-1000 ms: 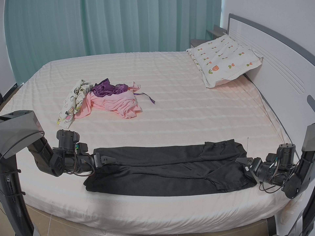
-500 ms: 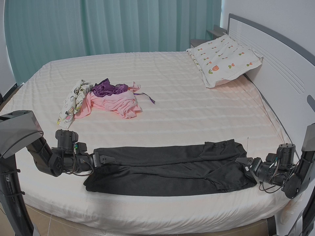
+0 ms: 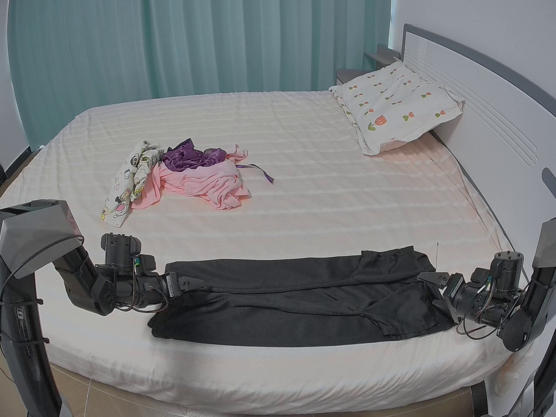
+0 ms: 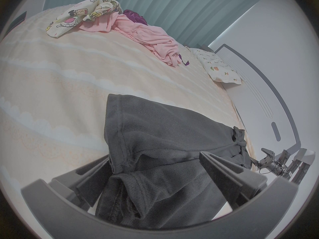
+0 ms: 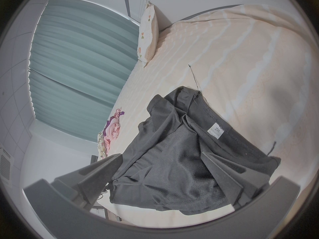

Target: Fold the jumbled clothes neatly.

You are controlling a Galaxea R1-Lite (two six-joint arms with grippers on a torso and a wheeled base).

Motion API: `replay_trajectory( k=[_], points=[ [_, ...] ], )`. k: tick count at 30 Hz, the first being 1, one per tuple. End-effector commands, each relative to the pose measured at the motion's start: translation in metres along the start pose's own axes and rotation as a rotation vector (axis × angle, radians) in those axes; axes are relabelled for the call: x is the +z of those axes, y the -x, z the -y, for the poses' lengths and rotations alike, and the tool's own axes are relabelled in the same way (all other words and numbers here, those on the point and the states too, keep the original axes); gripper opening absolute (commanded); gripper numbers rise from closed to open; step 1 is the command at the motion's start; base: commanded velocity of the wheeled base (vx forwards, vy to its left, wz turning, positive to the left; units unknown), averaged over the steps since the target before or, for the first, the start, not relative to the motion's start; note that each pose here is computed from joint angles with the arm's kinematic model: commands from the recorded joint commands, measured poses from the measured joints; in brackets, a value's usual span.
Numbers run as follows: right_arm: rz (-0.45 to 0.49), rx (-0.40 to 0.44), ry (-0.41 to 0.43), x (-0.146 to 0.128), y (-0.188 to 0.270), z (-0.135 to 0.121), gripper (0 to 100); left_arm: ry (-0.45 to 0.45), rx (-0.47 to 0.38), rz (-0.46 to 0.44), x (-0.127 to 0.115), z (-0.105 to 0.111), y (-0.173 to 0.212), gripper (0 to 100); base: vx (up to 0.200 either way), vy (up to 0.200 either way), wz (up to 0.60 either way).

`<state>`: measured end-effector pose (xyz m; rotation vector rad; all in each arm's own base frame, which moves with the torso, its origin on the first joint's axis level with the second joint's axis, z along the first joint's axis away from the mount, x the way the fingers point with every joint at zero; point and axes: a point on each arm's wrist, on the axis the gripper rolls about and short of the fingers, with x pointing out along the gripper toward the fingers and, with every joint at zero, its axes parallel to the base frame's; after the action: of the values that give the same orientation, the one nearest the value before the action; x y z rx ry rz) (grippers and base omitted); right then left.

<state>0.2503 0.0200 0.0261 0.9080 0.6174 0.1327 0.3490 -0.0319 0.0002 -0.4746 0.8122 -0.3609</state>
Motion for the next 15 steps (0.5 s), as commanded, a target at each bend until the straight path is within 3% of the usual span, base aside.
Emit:
replay_trajectory(
  k=[1, 3, 4, 15],
  points=[
    [-0.004, -0.002, -0.001, -0.0008, -0.0002, 0.0007, 100, 0.007, 0.007, -0.010, -0.0025, -0.0029, -0.0035, 100, 0.000, 0.000, 0.00],
    [-0.004, -0.002, -0.001, -0.0010, 0.0000, 0.0008, 100, 0.007, 0.009, -0.009, -0.0026, -0.0033, -0.0043, 100, 0.000, 0.000, 0.00],
    [-0.005, -0.004, -0.002, -0.0011, 0.0000, 0.0009, 100, 0.007, 0.009, -0.011, -0.0030, -0.0034, -0.0042, 0, 0.000, 0.000, 0.00],
    [-0.010, -0.007, -0.003, -0.0027, 0.0015, 0.0014, 100, 0.012, 0.014, -0.018, -0.0068, -0.0023, 0.0030, 0, 0.000, 0.000, 0.00]
  ],
)
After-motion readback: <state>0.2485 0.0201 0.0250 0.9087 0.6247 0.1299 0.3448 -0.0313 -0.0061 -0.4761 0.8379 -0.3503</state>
